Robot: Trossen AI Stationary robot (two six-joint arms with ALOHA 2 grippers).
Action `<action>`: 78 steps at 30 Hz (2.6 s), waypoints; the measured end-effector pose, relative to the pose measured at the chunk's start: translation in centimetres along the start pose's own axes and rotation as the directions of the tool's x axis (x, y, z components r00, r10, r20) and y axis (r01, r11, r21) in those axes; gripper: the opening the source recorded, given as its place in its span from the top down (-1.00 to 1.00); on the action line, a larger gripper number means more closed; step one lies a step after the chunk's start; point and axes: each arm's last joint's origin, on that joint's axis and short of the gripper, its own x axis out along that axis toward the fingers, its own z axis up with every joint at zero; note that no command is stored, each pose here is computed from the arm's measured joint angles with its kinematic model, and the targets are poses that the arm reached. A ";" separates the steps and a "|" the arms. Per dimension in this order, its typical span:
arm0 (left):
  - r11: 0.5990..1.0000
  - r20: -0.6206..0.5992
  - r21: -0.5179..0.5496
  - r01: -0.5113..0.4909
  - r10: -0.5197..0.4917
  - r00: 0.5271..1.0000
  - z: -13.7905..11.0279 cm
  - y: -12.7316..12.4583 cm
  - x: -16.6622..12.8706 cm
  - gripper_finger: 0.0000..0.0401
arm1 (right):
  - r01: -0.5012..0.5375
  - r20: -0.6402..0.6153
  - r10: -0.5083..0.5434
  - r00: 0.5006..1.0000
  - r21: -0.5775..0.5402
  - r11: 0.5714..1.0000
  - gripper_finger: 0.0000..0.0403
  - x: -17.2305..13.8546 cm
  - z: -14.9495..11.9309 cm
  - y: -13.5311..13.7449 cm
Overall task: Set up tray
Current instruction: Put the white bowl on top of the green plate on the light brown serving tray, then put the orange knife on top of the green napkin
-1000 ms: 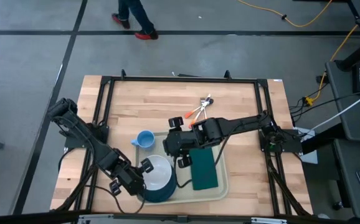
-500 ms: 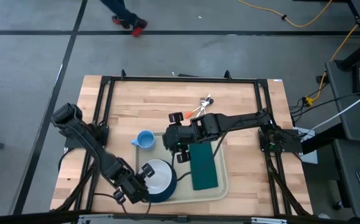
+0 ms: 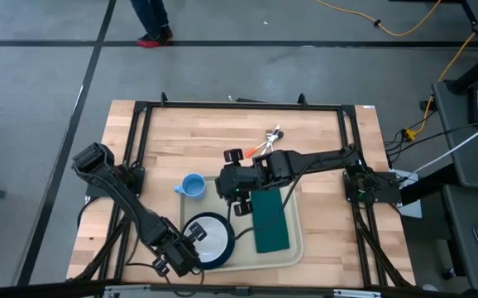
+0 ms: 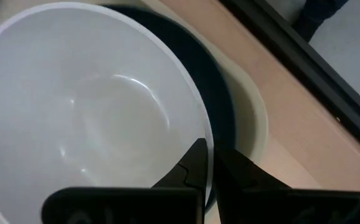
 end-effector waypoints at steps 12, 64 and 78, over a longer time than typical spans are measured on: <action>1.000 -0.029 -0.009 0.027 -0.027 0.999 0.1 -0.2 1.1 0.98 | 0.005 0.030 -0.005 1.000 0.008 1.000 0.09 0.0 0.3 -0.1; 0.977 0.091 -0.214 0.011 0.009 0.996 2.0 1.7 -6.5 0.32 | -0.081 0.087 0.078 0.993 0.036 0.996 0.09 -0.6 0.6 0.0; 0.828 0.337 -0.515 -0.220 0.432 0.837 -1.9 3.2 -17.4 0.34 | -0.098 0.201 0.066 0.977 0.158 0.983 0.09 -5.9 0.6 -1.0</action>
